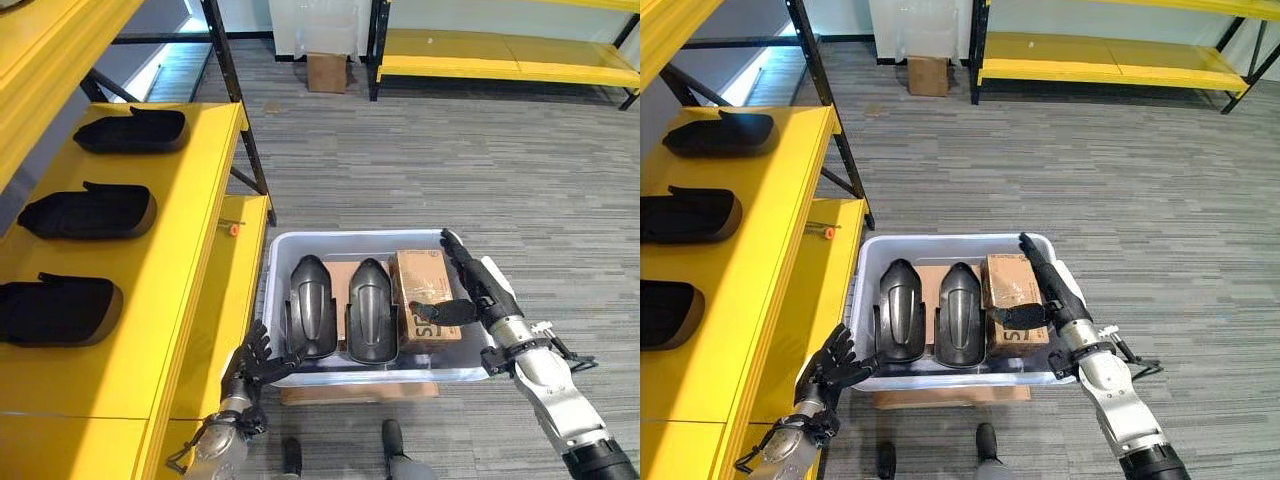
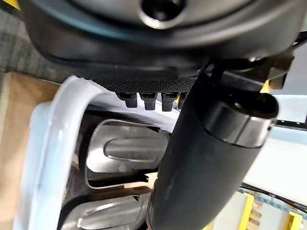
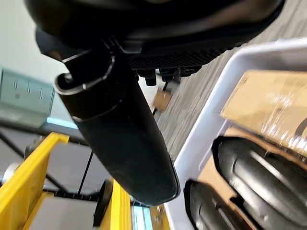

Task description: Move parts from the plastic box to the shelf.

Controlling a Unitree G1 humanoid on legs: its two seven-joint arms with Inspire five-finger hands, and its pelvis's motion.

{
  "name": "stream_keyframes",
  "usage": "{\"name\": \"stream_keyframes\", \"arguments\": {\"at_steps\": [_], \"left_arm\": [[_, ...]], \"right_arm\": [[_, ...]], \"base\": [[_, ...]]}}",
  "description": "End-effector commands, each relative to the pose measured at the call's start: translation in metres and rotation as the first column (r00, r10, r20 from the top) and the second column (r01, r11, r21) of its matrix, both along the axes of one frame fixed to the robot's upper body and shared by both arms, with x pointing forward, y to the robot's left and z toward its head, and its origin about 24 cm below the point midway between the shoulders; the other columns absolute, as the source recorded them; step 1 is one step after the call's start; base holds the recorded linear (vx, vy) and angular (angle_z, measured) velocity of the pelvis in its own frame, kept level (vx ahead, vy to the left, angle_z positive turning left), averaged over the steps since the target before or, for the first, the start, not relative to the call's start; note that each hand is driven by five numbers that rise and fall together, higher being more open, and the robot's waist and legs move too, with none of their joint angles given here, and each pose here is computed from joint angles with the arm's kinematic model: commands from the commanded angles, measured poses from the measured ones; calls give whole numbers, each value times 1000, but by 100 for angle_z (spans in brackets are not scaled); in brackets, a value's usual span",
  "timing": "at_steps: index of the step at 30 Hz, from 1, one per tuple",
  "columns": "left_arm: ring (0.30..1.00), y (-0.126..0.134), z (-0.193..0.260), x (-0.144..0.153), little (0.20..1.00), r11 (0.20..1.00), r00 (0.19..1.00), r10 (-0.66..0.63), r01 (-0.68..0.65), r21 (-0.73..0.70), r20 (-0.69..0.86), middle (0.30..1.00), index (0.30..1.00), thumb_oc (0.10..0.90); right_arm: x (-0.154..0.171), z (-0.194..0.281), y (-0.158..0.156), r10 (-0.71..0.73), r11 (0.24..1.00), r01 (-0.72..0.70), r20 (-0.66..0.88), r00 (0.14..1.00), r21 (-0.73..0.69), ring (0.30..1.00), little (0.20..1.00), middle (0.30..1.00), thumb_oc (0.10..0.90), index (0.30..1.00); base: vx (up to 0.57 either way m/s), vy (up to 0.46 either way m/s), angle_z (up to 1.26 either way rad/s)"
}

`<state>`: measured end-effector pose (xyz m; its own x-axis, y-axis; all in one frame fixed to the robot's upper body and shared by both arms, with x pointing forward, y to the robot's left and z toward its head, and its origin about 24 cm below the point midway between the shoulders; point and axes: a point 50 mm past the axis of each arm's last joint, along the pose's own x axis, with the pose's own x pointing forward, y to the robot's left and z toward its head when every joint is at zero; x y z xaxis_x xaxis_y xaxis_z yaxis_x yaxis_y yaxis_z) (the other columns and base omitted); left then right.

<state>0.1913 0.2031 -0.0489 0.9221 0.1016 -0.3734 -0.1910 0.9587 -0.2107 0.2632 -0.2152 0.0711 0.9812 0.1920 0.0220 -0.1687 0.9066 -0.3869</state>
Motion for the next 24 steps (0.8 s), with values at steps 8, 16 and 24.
{"name": "stream_keyframes", "arguments": {"at_steps": [8,16,24], "left_arm": [[1000,9,47,33,1000,995,972,-72,53,88,222,1000,1000,900],[1000,5,55,42,1000,994,965,-79,56,96,252,1000,1000,900],[1000,0,69,56,1000,995,948,-65,39,89,313,1000,1000,900]], "right_arm": [[29,53,19,103,992,-84,210,972,-97,1000,1000,1000,900,1000],[46,55,28,104,985,-73,198,975,-157,1000,1000,1000,900,1000],[76,94,28,86,954,8,296,951,-301,1000,1000,1000,900,1000]], "base": [[-49,4,2],[-82,-8,2],[-134,-4,6]]}}
